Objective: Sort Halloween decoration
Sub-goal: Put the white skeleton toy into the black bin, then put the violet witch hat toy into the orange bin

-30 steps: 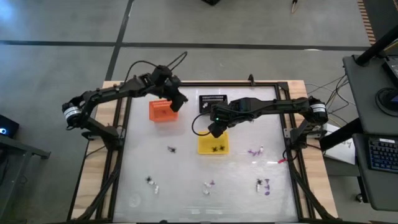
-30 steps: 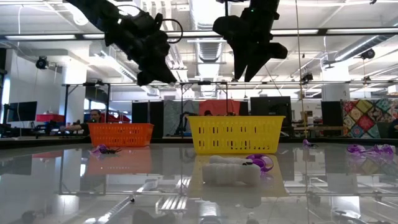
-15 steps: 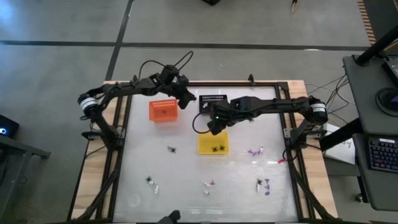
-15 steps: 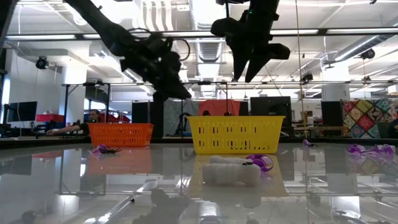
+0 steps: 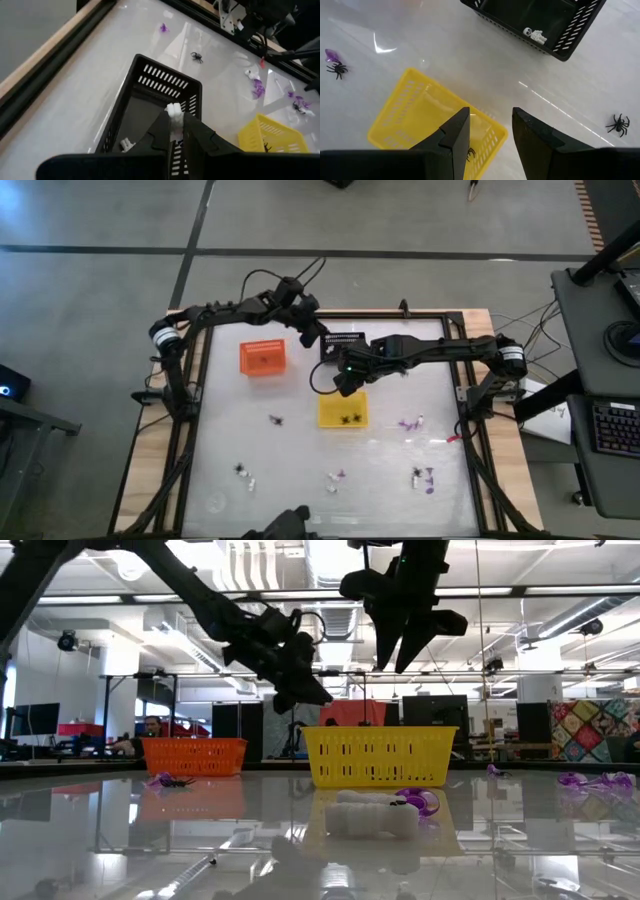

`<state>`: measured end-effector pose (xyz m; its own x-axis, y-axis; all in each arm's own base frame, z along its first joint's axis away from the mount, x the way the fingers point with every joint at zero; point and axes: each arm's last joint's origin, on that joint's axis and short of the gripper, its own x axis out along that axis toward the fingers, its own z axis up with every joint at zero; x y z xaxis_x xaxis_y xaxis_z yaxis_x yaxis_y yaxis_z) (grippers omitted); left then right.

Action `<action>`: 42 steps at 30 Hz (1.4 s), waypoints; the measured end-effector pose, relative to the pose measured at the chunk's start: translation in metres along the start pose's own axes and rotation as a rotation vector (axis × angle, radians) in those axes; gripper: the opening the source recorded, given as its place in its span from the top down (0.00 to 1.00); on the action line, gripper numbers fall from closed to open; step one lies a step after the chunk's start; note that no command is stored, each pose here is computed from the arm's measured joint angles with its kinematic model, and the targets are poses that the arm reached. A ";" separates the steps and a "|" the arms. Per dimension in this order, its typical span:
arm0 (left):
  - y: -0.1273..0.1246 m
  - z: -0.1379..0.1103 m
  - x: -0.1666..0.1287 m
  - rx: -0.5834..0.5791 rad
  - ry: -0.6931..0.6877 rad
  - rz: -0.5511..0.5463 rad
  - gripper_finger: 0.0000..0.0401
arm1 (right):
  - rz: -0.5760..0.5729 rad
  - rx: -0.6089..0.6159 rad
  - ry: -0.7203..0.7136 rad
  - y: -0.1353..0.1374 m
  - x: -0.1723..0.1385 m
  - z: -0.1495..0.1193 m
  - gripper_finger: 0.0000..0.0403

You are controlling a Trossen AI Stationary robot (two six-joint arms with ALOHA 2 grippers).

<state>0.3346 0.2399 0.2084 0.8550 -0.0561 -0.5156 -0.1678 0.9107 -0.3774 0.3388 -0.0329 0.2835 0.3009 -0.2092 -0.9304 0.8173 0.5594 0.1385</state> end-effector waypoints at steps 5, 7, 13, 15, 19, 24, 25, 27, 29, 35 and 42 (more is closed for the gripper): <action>0.005 0.007 0.009 0.017 0.029 -0.049 0.99 | -0.002 0.000 0.002 0.000 0.000 0.000 0.66; 0.007 0.008 0.011 0.021 0.033 -0.050 0.99 | -0.002 0.000 0.001 0.000 0.000 0.000 0.66; 0.010 0.008 0.015 0.031 0.043 -0.058 0.98 | -0.002 0.000 0.001 0.000 0.000 0.000 0.66; 0.011 0.007 0.015 0.032 0.055 -0.059 0.97 | -0.002 0.000 0.001 0.000 0.000 0.000 0.66; 0.012 0.006 0.015 0.025 0.062 -0.057 0.90 | -0.002 0.000 0.001 0.000 0.000 0.000 0.66; 0.012 0.006 0.015 0.022 0.066 -0.056 0.78 | -0.009 0.000 -0.008 0.000 0.000 0.000 0.66; 0.012 0.006 0.015 0.021 0.067 -0.056 0.76 | -0.016 0.000 -0.016 -0.001 0.000 0.000 0.66; 0.012 0.006 0.015 0.020 0.069 -0.056 0.73 | -0.020 0.010 -0.020 -0.001 0.000 0.001 0.66; 0.012 0.007 0.014 0.020 0.068 -0.056 0.70 | -0.021 0.016 -0.021 -0.002 0.000 0.002 0.66; 0.010 0.011 0.011 -0.004 0.106 -0.056 0.65 | -0.023 0.033 -0.022 -0.003 0.001 0.003 0.66; -0.008 0.016 -0.012 0.069 0.292 -0.092 0.66 | -0.110 0.054 0.054 -0.008 -0.001 -0.009 0.66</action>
<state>0.3337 0.2392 0.2296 0.6864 -0.2451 -0.6847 -0.0543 0.9216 -0.3843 0.3274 -0.0299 0.2806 0.1822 -0.2230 -0.9576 0.8695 0.4914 0.0510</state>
